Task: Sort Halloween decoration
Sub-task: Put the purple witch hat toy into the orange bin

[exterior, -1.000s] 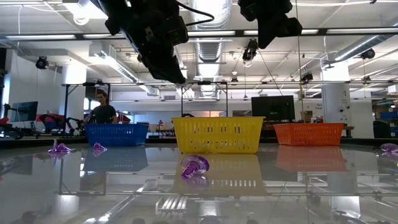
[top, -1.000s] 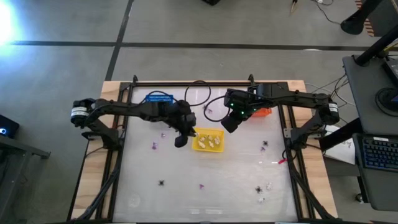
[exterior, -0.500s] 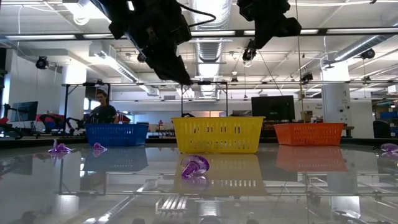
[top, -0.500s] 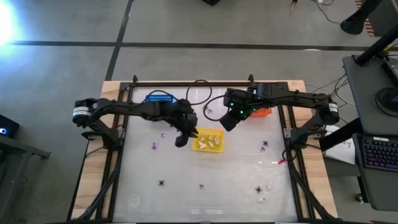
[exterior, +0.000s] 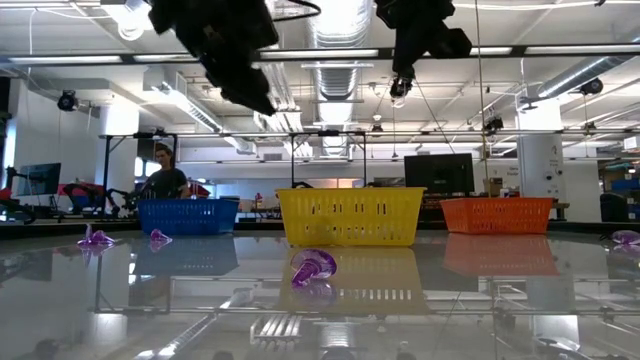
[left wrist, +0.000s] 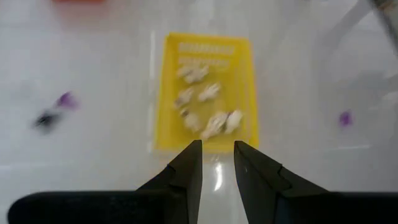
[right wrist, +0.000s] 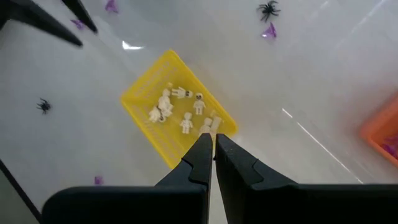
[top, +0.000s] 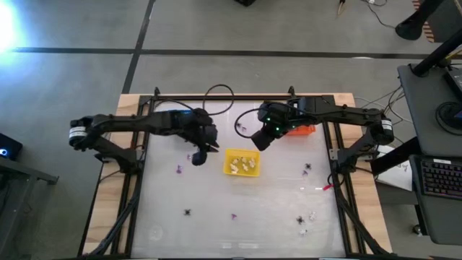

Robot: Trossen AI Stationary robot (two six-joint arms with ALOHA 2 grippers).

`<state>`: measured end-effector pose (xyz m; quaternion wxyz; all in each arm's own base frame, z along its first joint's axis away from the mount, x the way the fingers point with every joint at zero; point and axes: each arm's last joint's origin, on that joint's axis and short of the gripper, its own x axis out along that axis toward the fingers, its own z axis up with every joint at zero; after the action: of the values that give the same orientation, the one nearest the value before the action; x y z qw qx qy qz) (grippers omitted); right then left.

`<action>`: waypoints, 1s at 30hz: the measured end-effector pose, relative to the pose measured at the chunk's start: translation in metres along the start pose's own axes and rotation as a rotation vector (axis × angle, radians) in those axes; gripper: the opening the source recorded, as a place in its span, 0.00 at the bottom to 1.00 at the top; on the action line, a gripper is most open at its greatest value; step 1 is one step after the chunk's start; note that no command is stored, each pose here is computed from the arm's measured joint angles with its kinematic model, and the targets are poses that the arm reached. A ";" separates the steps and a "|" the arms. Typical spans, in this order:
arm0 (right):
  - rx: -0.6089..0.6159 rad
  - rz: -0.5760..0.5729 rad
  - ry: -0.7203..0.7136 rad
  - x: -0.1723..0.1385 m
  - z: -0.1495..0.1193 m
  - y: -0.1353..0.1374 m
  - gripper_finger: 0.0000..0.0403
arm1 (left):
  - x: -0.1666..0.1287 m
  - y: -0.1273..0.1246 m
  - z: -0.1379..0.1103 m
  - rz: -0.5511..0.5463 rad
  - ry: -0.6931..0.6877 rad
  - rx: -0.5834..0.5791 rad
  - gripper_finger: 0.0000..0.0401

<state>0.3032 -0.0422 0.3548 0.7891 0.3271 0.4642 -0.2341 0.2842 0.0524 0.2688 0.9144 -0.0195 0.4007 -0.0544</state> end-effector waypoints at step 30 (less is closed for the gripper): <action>0.057 0.003 -0.039 0.000 0.006 -0.002 0.10 | -0.120 -0.033 -0.037 0.155 -0.022 -0.115 0.19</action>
<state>0.3050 -0.0476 0.3562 0.7888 0.3453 0.4414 -0.2525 0.1736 0.0336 0.3342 0.9177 -0.0418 0.3932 0.0397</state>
